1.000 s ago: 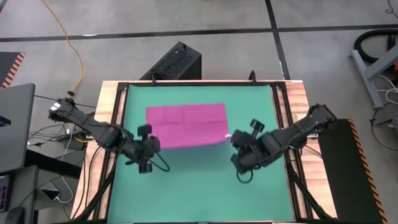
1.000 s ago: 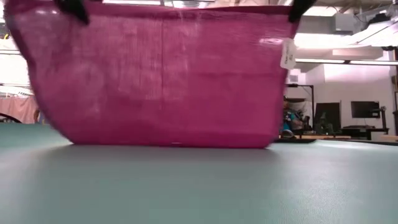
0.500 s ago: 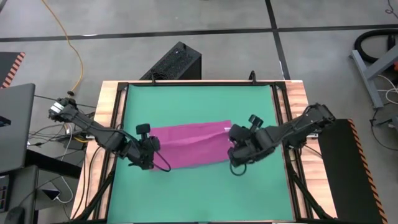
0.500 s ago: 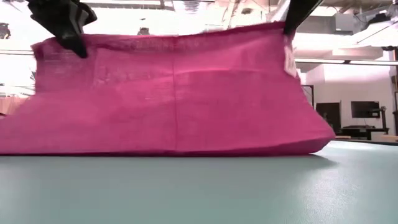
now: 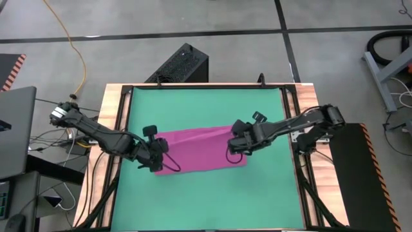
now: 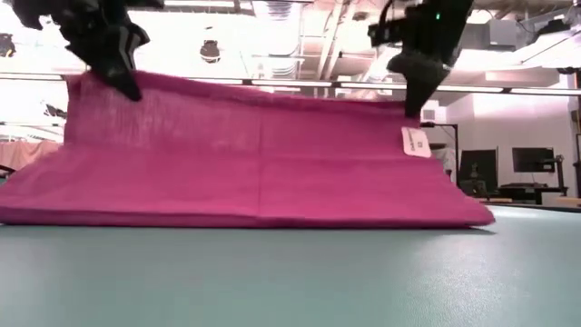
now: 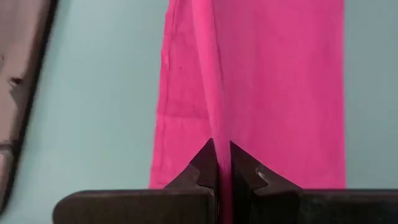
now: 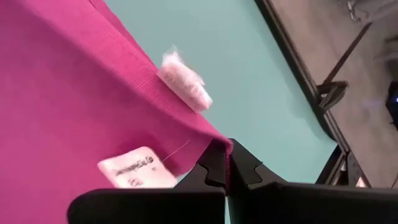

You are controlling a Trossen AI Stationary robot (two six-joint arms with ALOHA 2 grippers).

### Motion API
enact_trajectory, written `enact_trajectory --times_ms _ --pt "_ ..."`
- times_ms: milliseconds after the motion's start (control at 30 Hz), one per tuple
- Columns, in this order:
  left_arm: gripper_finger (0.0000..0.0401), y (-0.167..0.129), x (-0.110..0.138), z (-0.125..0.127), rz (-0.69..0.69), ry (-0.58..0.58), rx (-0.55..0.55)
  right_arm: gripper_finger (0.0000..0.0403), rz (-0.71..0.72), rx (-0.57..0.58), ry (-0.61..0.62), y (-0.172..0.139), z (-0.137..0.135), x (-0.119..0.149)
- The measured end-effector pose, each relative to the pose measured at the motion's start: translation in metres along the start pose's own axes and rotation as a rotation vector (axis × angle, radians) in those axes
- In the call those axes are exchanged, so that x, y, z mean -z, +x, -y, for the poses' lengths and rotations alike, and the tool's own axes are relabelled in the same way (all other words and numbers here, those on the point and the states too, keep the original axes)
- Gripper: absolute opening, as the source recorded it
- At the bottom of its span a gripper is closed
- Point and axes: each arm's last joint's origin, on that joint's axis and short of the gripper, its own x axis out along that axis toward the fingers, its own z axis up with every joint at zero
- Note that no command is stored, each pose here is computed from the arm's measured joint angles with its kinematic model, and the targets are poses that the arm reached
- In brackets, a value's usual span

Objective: Roll towel
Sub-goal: Fold the violet towel

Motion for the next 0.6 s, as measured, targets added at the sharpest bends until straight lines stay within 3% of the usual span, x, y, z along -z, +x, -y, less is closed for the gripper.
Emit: enact_trajectory --times_ms 167,600 --pt "0.0000 0.010 0.007 0.005 -0.022 -0.045 0.066 0.0008 -0.007 -0.024 -0.008 0.000 -0.004 0.003" --pt "0.0000 0.015 0.011 0.006 -0.010 -0.074 0.052 0.0008 0.040 -0.073 0.011 0.000 -0.012 -0.001"
